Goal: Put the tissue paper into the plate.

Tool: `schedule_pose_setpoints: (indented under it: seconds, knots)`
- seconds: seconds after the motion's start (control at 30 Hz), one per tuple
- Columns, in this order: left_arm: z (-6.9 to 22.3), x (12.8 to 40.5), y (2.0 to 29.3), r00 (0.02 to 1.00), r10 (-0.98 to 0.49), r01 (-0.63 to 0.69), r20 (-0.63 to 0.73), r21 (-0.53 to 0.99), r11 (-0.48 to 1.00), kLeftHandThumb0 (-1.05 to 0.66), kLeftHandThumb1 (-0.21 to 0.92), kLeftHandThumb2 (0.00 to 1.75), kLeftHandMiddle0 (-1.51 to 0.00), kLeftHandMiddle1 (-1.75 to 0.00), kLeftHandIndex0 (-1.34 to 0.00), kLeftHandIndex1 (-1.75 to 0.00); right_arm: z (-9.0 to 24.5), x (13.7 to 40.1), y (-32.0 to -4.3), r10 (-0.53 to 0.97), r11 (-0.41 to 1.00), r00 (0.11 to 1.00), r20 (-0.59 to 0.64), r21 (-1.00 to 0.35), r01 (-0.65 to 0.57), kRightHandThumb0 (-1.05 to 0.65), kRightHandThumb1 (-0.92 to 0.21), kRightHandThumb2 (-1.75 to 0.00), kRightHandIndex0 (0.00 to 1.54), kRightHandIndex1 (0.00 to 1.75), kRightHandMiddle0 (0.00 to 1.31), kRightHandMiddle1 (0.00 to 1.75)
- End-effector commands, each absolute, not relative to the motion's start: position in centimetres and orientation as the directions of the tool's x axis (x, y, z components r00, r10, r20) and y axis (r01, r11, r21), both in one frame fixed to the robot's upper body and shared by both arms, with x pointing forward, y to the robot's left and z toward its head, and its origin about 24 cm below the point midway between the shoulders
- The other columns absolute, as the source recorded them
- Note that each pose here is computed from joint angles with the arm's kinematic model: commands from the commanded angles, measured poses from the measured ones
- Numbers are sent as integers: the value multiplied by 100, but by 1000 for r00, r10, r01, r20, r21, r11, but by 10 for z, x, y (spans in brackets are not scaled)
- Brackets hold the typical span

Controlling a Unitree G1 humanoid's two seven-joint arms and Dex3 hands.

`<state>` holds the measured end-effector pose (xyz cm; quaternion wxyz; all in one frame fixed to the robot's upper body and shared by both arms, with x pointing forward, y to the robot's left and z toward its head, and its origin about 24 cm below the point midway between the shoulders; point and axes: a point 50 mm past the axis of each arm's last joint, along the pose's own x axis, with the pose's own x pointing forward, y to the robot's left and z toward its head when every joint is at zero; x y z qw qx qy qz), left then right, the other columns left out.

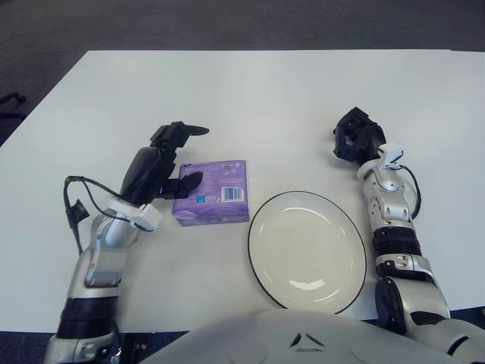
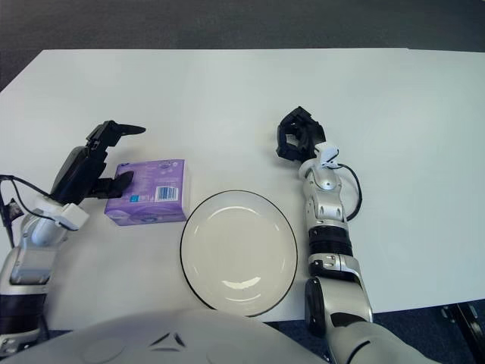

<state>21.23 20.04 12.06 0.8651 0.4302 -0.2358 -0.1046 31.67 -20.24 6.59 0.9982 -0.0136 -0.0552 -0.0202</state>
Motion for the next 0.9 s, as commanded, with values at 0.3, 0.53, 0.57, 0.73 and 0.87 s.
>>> schedule_pose_setpoints:
  seconds: [0.3, 0.53, 0.57, 0.73, 0.87]
  knots:
    - [128, 200, 204, 856, -488, 77, 170, 891, 447, -105, 92, 90, 0, -5, 0, -10, 2, 283, -203, -74, 996, 990, -117, 30, 78, -43, -49, -111, 127, 175, 48, 175]
    - [131, 196, 203, 850, -503, 98, 158, 890, 446, -105, 92, 95, 0, 0, 0, -1, 2, 283, -203, -76, 996, 990, -121, 31, 81, -43, -49, -111, 127, 175, 48, 175]
    - [132, 195, 203, 850, -503, 102, 157, 888, 449, -105, 92, 95, 0, 0, 0, -1, 2, 283, -203, -78, 996, 990, -121, 31, 82, -43, -49, -111, 127, 175, 48, 175]
    - [137, 190, 200, 853, -498, 114, 157, 875, 471, -105, 92, 96, 0, 0, 0, 0, 1, 284, -203, -82, 996, 989, -122, 28, 86, -43, -49, -110, 127, 175, 48, 175]
    - [141, 187, 197, 856, -495, 132, 147, 864, 485, -105, 92, 98, 0, 0, 0, 0, 1, 284, -204, -81, 996, 989, -121, 24, 85, -43, -49, -110, 127, 175, 48, 175]
